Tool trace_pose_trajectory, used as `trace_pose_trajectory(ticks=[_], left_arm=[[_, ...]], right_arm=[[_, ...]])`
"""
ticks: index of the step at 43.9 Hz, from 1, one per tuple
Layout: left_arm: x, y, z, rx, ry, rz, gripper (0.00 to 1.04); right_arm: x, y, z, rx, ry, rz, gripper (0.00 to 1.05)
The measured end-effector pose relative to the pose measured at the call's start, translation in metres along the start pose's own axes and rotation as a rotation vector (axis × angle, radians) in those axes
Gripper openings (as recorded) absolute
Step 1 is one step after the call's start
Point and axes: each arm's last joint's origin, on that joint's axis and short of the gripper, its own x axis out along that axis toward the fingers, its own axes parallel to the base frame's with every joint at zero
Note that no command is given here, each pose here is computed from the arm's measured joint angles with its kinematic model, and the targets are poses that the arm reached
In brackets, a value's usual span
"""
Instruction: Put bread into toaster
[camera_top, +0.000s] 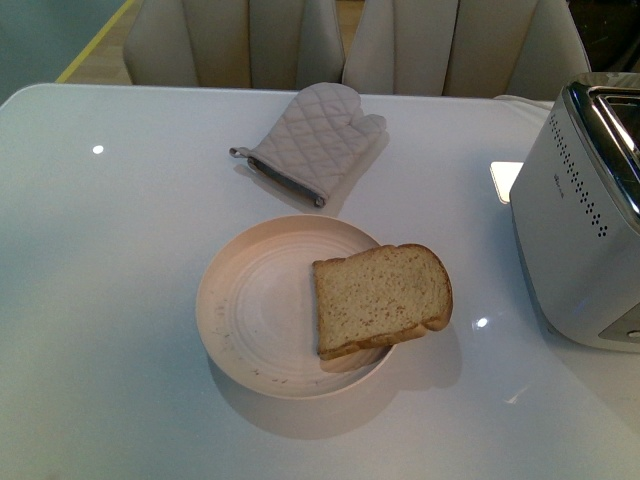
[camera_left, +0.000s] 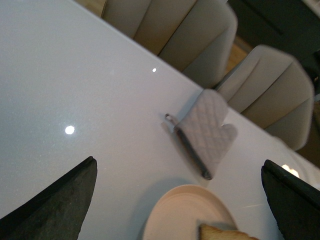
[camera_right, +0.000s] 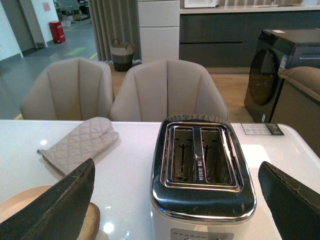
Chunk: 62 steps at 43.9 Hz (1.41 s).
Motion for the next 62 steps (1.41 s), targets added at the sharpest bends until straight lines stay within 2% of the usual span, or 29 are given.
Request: trace_pose_trajectory(ticks=[3,6,9,13,18,23,27,41,62], left_arm=[[-0.034,-0.002,0.014,-0.051,-0.075,-0.033,0.98],[-0.066,-0.007,0.019,0.084,-0.267,-0.039,0.86],[-0.086,-0.01,0.019,0.323,-0.369,-0.042,0.7],[-0.092,-0.005,0.009,0.454,-0.369,-0.016,0.52],[-0.095,0.0,0.0,0.505,-0.348,0.001,0.36],[-0.102,0.002,-0.004,0.53,-0.364,0.0,0.15],[-0.105,0.003,-0.007,0.532,-0.364,0.001,0.03],[-0.115,0.012,-0.023,0.541,-0.373,0.0,0.03],[-0.129,0.012,-0.027,0.542,-0.378,-0.001,0.03]], right_arm=[[0.0,0.0,0.0,0.0,0.0,0.0,0.96],[0.0,0.0,0.0,0.0,0.0,0.0,0.96],[0.0,0.0,0.0,0.0,0.0,0.0,0.96],[0.0,0.0,0.0,0.0,0.0,0.0,0.96],[0.0,0.0,0.0,0.0,0.0,0.0,0.96],[0.0,0.0,0.0,0.0,0.0,0.0,0.96],[0.0,0.0,0.0,0.0,0.0,0.0,0.96],[0.0,0.0,0.0,0.0,0.0,0.0,0.96],[0.0,0.0,0.0,0.0,0.0,0.0,0.96]])
